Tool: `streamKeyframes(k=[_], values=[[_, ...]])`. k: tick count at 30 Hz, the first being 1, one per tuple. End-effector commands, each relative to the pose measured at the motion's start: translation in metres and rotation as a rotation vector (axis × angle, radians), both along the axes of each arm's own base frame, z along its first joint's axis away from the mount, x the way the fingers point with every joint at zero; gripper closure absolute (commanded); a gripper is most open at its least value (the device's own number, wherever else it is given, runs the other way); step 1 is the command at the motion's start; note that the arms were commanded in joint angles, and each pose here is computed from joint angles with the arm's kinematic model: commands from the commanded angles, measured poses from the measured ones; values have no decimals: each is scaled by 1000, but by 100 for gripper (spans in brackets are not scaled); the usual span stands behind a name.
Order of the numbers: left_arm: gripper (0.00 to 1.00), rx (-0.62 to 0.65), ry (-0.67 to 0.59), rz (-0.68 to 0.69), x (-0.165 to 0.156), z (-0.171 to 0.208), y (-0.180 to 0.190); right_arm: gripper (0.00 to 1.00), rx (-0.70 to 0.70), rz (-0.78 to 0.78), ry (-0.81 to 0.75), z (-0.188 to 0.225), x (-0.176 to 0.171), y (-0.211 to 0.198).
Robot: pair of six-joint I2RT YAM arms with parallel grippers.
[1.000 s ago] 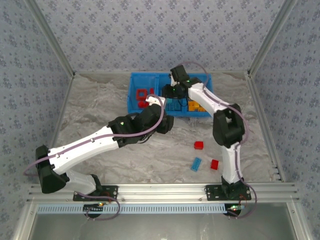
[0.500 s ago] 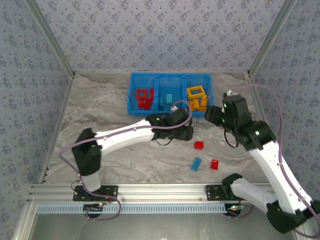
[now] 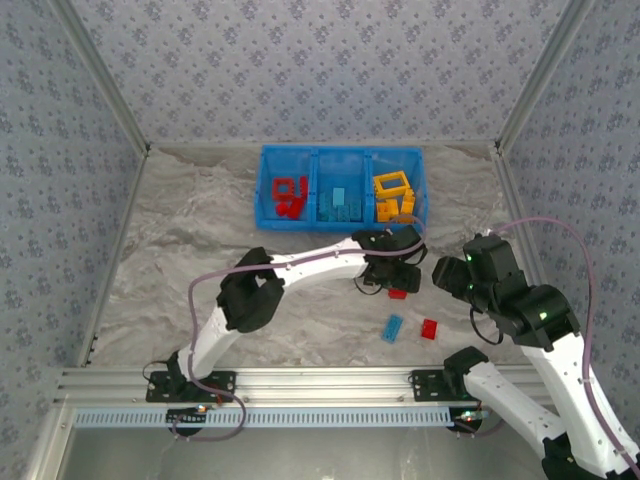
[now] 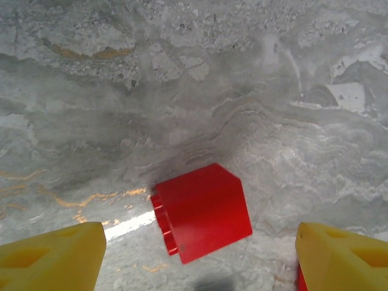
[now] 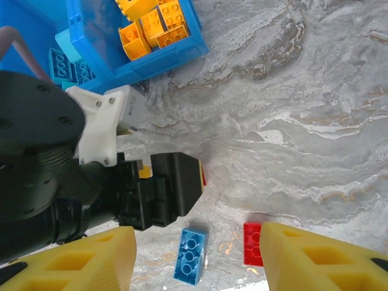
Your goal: Sort the legos into containers by color
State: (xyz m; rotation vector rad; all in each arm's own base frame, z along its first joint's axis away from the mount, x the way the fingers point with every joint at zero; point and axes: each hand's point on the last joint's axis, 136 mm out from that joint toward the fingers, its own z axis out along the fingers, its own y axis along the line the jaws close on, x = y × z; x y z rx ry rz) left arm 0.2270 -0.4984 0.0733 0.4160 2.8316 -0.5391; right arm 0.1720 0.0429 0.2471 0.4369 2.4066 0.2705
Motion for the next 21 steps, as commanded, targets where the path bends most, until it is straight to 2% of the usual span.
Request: streamKeyframes(k=[1,7,11,16,21], values=[[18,91,39,28,-5,-5,10,42,-24,-28,22,-5,-5,-7],[18,115,71,22,-10,-25,4,42,-27,-37,1,-2,-8,-12],[21,125,80,2,-15,-34,-4,42,-15,-31,0,-3,-8,-9],[32,137,67,-4,-12,-41,-7,42,-6,-28,2,-6,-9,-8],[45,162,-2,21,-3,-27,4,43,-6,-13,2,-7,-8,-6]])
